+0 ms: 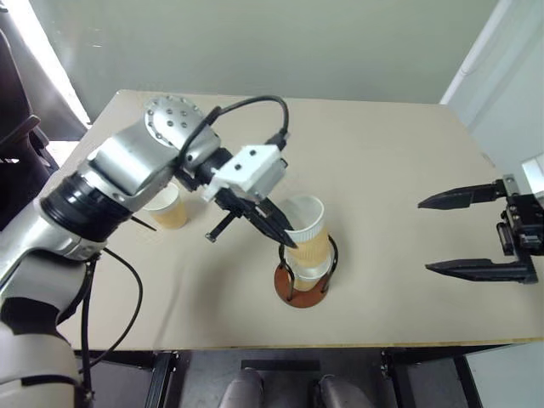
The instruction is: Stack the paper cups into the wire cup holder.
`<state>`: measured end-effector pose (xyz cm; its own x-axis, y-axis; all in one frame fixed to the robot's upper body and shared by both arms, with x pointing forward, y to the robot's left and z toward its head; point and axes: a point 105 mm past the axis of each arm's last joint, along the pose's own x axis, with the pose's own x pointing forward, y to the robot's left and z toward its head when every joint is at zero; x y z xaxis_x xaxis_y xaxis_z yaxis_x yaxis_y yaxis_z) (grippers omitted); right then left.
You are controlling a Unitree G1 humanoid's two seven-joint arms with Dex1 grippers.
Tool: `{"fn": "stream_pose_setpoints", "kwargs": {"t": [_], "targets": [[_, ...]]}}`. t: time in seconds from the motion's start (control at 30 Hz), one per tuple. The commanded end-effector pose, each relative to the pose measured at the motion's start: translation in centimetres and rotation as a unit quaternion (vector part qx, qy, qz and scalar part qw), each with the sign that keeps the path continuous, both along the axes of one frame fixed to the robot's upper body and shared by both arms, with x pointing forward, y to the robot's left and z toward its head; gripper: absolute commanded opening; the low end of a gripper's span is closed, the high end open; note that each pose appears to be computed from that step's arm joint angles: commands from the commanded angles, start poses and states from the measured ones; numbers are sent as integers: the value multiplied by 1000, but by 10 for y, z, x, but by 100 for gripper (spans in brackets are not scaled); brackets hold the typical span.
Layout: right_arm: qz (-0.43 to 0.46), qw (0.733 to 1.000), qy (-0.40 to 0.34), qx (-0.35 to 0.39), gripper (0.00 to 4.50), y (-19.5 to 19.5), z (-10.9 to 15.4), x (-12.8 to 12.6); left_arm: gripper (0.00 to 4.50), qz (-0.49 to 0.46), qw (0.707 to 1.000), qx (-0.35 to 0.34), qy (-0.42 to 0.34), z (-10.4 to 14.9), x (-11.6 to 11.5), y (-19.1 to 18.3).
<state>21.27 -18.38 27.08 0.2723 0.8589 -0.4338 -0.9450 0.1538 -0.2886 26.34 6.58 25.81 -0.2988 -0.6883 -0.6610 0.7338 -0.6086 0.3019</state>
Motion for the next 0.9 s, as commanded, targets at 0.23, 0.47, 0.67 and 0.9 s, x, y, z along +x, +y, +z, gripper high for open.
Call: {"fn": "stream_pose_setpoints", "kwargs": {"t": [0.23,0.47,0.67,0.9], "targets": [[-1,999,-32,-3,450,0,10,-2,3,-57,996,31,-61,3,-4,-6],[-2,999,-37,-1,450,2,11,0,21,-72,993,46,-78,-4,-2,-6],[-2,999,-38,-1,450,4,11,0,206,-77,992,49,-85,-6,-1,-6],[2,999,-39,4,450,5,11,3,449,-52,993,7,-108,7,13,-16]]}}
